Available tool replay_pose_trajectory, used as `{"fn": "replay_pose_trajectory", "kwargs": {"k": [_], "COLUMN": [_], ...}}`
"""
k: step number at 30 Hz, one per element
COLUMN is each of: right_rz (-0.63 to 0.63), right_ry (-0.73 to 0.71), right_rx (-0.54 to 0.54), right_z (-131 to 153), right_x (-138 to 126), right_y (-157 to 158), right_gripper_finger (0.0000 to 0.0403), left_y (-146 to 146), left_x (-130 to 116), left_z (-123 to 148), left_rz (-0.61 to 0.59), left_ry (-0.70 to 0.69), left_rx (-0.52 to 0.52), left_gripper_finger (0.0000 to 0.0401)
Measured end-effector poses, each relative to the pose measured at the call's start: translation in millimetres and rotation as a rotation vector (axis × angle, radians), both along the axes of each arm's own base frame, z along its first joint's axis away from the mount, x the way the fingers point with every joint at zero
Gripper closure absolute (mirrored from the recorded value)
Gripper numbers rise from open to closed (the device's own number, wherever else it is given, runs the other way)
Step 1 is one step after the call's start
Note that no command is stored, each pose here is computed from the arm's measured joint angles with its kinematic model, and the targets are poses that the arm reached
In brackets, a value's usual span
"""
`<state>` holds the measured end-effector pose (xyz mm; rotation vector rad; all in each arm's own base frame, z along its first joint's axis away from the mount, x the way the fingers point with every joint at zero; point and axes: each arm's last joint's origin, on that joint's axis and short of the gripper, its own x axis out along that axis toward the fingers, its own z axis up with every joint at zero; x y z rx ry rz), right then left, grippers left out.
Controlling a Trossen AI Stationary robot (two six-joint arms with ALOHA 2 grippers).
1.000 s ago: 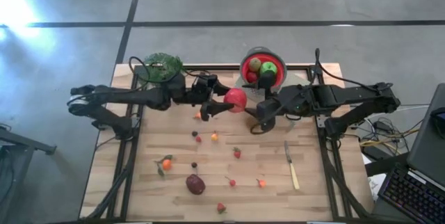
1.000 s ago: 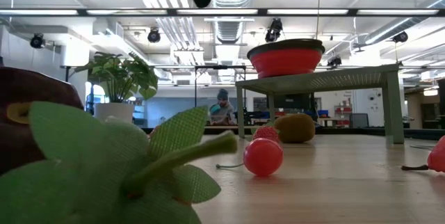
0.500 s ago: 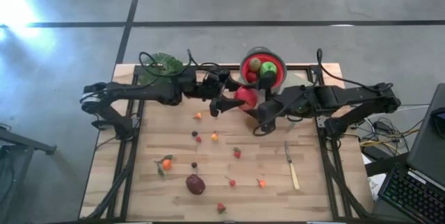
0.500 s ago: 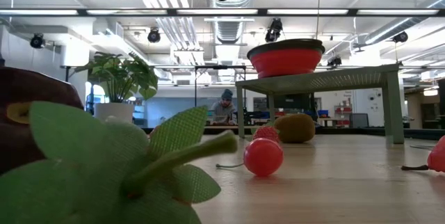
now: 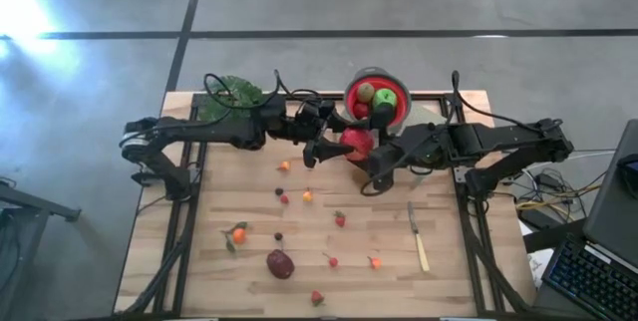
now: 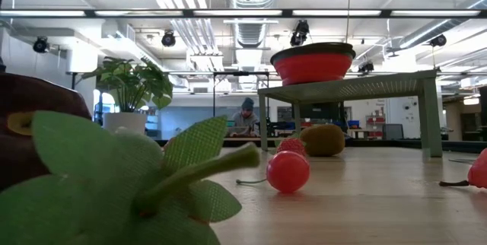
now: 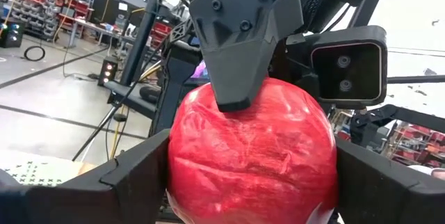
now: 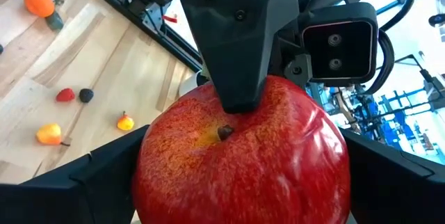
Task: Pick & Place Fruit
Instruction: Put the red apple into the red strainer bowl
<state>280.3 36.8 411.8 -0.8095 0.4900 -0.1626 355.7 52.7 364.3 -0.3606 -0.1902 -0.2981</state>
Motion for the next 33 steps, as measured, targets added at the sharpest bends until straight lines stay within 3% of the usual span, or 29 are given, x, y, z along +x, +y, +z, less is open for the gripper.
{"fn": "replay_pose_trajectory", "kwargs": {"k": [13,24,28,33], "right_rz": [-0.004,-0.010,-0.011,-0.012], "right_ry": [-0.003,-0.004,0.000,-0.007], "right_rx": [0.007,0.013,0.012,0.013], "right_z": [0.0,-0.2,-0.5,0.6], "right_x": [0.0,-0.1,-0.3,-0.7], "right_y": [-0.1,-0.2,-0.3,-0.4], "right_gripper_finger": [0.0053,0.0047,0.0053,0.0043], "left_y": [-0.4,-0.2,-2.6,-3.8], "left_x": [-1.6,-1.7,-1.5,-1.8], "left_z": [1.5,2.3,0.9,2.9], "left_rz": [-0.007,-0.001,-0.013,-0.006], "left_ry": [0.001,-0.001,-0.012,-0.032], "left_rx": [-0.018,-0.018,0.064,0.062], "left_gripper_finger": [0.0066,0.0061,0.0043,0.0034]}}
